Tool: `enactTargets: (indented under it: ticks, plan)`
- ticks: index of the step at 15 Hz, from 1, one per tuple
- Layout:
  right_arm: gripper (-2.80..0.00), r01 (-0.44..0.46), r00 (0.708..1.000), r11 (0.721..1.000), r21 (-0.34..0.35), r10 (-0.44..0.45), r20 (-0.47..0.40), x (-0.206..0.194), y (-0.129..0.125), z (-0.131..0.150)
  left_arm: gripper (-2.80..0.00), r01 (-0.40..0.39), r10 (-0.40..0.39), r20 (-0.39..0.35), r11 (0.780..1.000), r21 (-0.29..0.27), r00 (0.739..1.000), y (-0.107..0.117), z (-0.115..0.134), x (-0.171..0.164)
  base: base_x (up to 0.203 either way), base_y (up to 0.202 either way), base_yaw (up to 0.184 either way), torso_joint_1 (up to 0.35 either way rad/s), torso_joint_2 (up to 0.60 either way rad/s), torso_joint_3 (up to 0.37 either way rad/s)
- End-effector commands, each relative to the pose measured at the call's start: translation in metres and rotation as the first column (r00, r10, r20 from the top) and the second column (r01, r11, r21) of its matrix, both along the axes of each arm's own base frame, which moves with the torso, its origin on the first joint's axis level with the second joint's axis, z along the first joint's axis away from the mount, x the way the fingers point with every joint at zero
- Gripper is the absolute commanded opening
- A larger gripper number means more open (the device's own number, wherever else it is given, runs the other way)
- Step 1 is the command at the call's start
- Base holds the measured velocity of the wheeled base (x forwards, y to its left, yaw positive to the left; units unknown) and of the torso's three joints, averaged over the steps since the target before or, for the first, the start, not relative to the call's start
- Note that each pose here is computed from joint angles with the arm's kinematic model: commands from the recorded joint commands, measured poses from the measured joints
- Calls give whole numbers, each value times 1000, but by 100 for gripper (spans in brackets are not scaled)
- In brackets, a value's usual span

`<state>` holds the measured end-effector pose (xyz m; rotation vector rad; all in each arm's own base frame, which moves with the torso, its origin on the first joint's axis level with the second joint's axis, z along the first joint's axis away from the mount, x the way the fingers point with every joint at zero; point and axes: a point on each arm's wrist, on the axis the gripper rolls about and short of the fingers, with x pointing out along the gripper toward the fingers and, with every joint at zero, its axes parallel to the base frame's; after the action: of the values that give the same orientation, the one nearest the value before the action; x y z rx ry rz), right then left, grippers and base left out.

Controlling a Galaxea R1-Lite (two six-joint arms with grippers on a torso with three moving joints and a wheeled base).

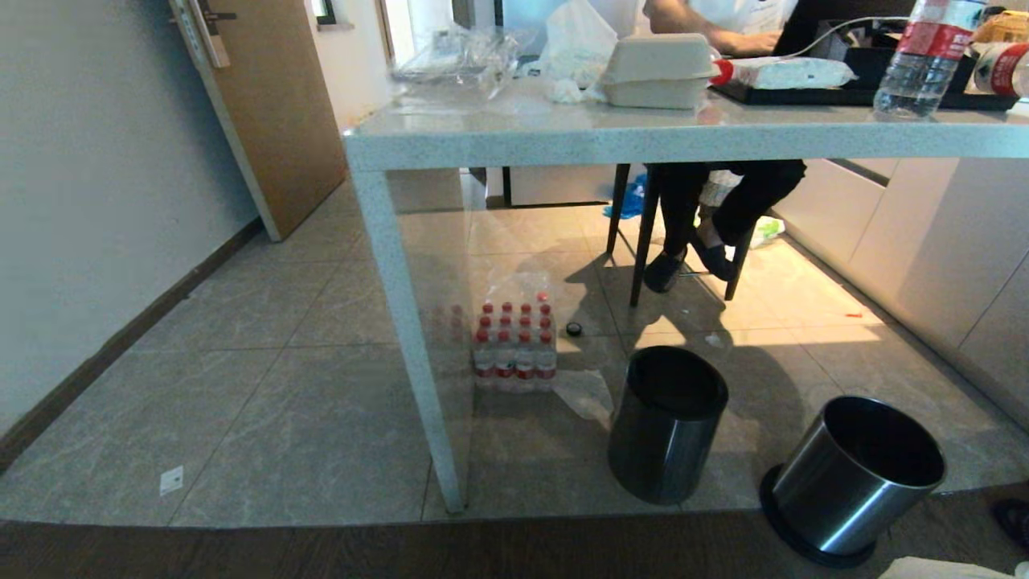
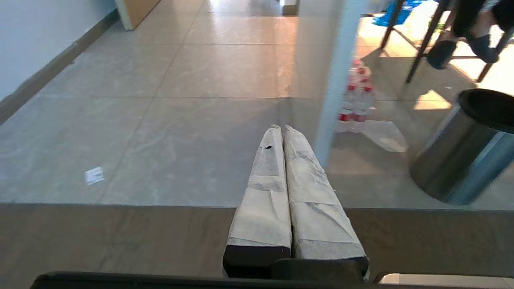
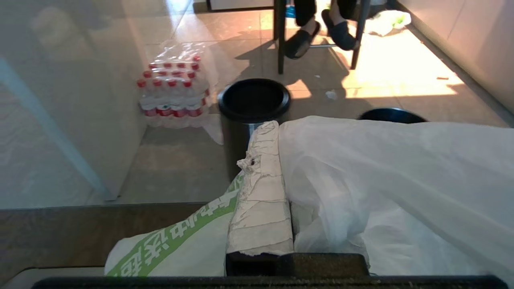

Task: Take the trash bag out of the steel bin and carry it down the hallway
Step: Put the trash bag at the door

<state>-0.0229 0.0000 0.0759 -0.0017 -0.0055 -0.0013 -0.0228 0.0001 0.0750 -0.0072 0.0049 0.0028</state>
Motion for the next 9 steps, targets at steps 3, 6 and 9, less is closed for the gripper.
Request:
enactTargets:
  ticks: [3,6,9]
  plan:
    - [-280,0,1000,1000,-1,0,-1,0,0,0,-280,0,0,0,1000,0,1000,0,0,0,0,192,1,5,4,2]
    - [-280,0,1000,1000,0,0,-1,0,0,0,-280,0,0,0,1000,0,1000,0,0,0,0,192,2,2,4,5]
    - [-280,0,1000,1000,-1,0,-1,0,0,0,-280,0,0,0,1000,0,1000,0,0,0,0,194,-1,3,3,3]
